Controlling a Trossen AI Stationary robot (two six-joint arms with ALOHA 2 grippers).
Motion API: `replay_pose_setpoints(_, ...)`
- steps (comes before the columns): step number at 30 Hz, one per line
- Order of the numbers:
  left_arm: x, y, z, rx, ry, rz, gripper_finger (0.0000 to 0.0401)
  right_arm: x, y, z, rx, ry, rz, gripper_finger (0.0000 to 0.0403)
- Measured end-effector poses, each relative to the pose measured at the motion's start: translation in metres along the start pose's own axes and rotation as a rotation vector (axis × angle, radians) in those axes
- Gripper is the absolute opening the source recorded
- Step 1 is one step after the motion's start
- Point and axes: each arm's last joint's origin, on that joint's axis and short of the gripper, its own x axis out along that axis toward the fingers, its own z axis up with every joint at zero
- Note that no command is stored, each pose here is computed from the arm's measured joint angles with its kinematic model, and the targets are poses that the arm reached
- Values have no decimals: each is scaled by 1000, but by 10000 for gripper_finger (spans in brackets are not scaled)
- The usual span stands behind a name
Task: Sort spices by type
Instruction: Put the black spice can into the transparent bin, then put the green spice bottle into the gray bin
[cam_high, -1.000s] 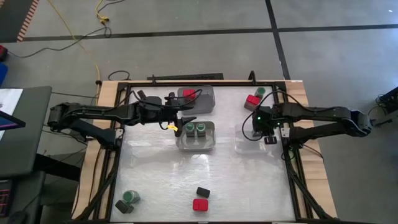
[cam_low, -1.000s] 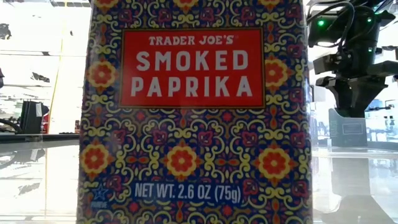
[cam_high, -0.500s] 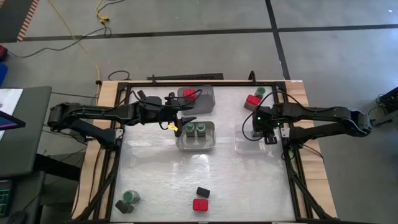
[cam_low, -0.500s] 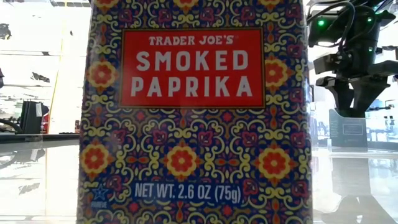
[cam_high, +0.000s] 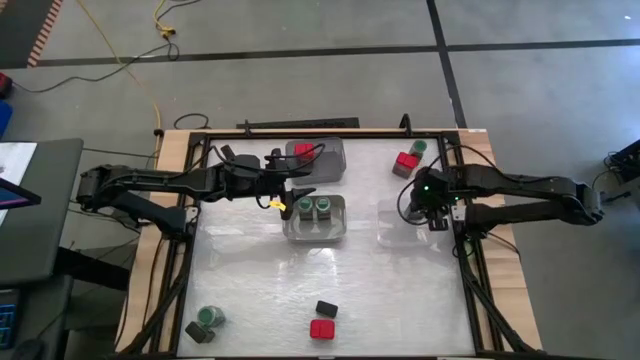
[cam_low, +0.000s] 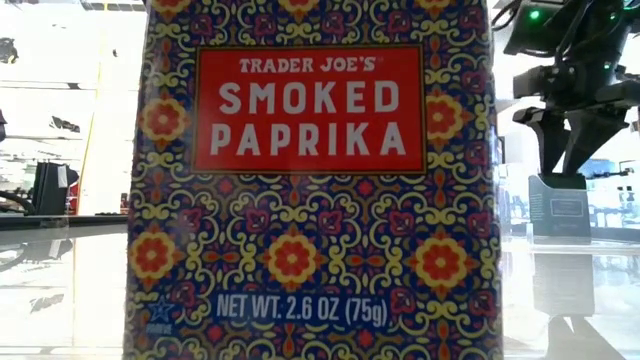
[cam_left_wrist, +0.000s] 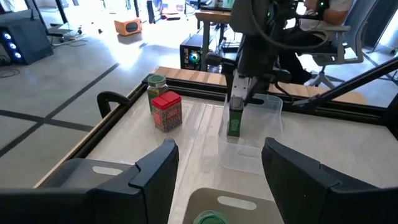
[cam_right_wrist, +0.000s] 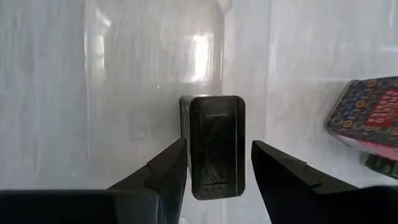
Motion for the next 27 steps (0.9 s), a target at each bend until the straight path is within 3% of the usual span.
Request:
replay_pose_setpoints(14, 0, 0, 0, 0, -1, 0, 222, -15, 0, -3, 12, -88, -32, 207)
replay_pose_setpoints(22, 0, 0, 0, 1, 3, 0, 222, -65, -7, 8, 31, -411, -149, 207)
replay_pose_setpoints(27, 0, 0, -2, 3, 17, 1, 222, -100, -15, 26, 53, -725, -258, 207)
